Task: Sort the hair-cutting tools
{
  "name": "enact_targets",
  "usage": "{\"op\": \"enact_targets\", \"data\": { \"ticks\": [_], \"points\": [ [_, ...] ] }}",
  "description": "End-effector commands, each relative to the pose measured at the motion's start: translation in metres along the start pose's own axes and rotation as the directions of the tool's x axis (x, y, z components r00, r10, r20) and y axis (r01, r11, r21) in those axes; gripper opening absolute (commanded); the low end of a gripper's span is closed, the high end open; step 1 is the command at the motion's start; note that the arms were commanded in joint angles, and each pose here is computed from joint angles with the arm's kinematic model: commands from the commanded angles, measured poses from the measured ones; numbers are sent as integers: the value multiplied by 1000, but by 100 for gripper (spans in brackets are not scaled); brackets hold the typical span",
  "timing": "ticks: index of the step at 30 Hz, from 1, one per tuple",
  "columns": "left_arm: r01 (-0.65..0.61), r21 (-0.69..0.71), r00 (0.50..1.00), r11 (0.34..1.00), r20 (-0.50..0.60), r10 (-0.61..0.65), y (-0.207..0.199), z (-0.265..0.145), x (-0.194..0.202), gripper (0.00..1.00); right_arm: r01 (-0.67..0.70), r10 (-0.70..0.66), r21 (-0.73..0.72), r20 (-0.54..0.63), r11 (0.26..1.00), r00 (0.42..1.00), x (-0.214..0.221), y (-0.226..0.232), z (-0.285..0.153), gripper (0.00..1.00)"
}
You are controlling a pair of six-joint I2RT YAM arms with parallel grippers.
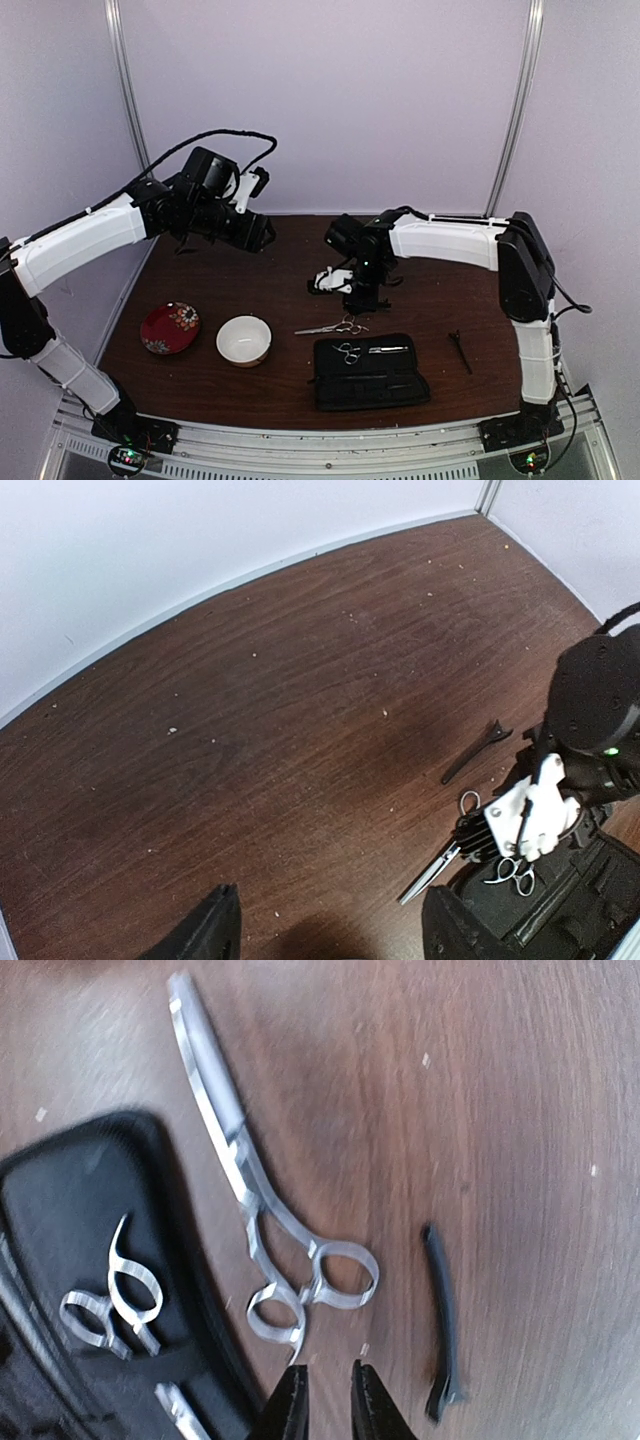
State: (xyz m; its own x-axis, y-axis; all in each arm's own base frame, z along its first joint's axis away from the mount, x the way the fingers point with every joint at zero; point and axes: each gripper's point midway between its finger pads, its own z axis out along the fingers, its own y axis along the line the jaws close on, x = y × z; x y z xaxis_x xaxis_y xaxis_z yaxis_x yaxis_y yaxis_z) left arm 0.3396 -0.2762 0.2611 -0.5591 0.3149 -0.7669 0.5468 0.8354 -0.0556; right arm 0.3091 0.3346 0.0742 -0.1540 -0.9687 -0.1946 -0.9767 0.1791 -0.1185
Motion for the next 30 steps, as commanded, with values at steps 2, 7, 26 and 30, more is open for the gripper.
{"op": "enact_targets", "data": {
  "ticks": [2,7,26,30],
  "points": [
    [-4,6,999,1000,36,4,1,2,-11,65,29,-33,70,60,997,998,-34,-29,12,18],
    [-5,-2,999,1000,37,5,3,1,-12,65,77,-77,77,-3,994,997,-35,-38,31,21],
    [-8,10,1000,1000,18,7,0,5,-9,65,168,-168,-6,-89,986,982,-7,-20,38,22],
    [-7,23,1000,1000,19,7,-2,5,-9,65,167,-167,-6,-105,986,980,-5,-20,44,22]
  ]
}}
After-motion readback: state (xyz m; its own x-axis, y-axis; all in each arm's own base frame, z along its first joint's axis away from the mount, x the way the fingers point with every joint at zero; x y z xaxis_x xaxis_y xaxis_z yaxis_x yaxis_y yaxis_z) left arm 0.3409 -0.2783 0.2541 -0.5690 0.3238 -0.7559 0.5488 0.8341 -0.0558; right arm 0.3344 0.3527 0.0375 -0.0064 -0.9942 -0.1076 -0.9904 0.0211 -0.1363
